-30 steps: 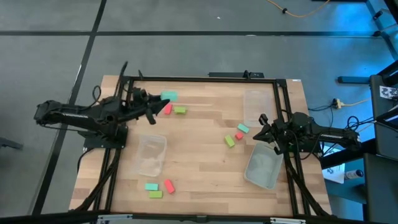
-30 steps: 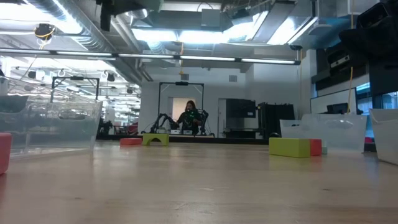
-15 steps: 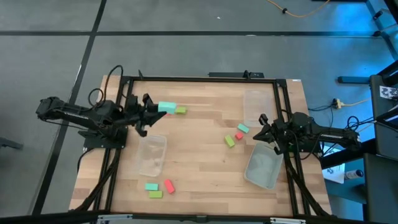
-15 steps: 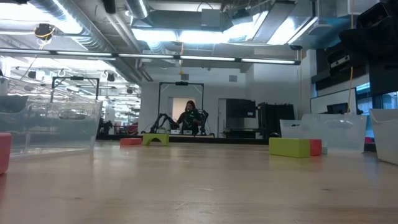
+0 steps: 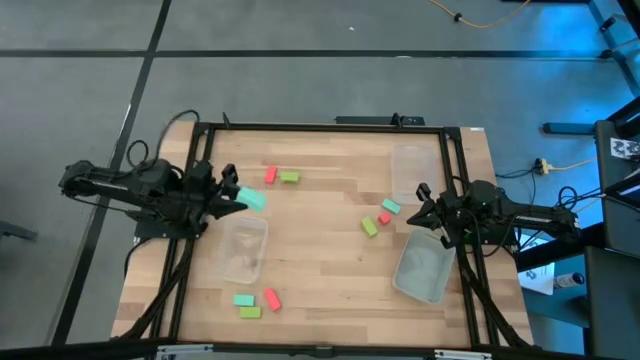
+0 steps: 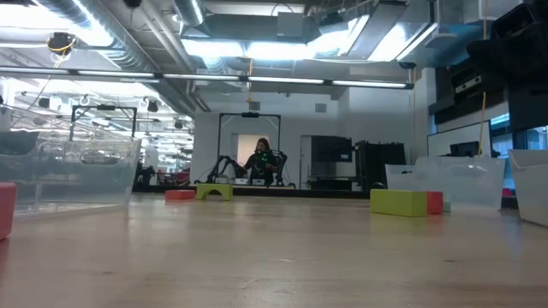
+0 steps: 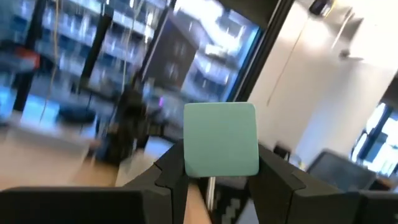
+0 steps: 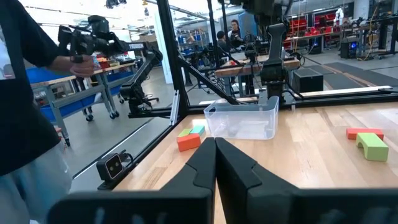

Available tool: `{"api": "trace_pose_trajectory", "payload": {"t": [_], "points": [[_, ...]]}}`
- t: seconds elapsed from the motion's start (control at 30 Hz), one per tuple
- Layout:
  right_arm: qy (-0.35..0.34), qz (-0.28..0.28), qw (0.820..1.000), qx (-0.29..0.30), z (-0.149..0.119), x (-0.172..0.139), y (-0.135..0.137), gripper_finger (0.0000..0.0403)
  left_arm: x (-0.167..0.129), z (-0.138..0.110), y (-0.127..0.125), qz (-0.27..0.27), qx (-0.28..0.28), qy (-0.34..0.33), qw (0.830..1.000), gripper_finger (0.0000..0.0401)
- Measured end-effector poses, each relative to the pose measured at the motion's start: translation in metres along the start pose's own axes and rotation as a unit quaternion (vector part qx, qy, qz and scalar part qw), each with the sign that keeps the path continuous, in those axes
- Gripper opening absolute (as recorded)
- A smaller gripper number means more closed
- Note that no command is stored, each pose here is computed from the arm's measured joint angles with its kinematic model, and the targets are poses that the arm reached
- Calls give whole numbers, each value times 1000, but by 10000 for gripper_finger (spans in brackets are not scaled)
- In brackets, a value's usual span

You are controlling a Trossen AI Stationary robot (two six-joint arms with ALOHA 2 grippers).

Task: Sort & place blocks by color
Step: Put the top left blue block into the left transparent bin

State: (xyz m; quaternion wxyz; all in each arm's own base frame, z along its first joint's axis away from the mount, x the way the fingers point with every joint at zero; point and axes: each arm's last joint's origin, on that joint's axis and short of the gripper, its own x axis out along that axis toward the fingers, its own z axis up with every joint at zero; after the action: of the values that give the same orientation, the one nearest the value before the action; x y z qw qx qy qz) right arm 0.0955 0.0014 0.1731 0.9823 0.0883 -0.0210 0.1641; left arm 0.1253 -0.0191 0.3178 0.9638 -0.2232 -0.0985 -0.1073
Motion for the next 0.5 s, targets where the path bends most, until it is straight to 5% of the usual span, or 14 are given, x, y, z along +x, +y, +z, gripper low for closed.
{"api": "trace_pose_trajectory", "payload": {"t": [0.13, 0.27, 0.5], "points": [[0, 0, 1000, 0, 0, 0, 0, 14, -5, 4, -5, 23, -21, 98, 995, 122], [0, 0, 1000, 0, 0, 0, 0, 14, -11, 19, -16, 59, -43, 238, 968, 122], [0, 0, 1000, 0, 0, 0, 0, 14, -12, 11, -26, 159, -29, 481, 862, 122]]}}
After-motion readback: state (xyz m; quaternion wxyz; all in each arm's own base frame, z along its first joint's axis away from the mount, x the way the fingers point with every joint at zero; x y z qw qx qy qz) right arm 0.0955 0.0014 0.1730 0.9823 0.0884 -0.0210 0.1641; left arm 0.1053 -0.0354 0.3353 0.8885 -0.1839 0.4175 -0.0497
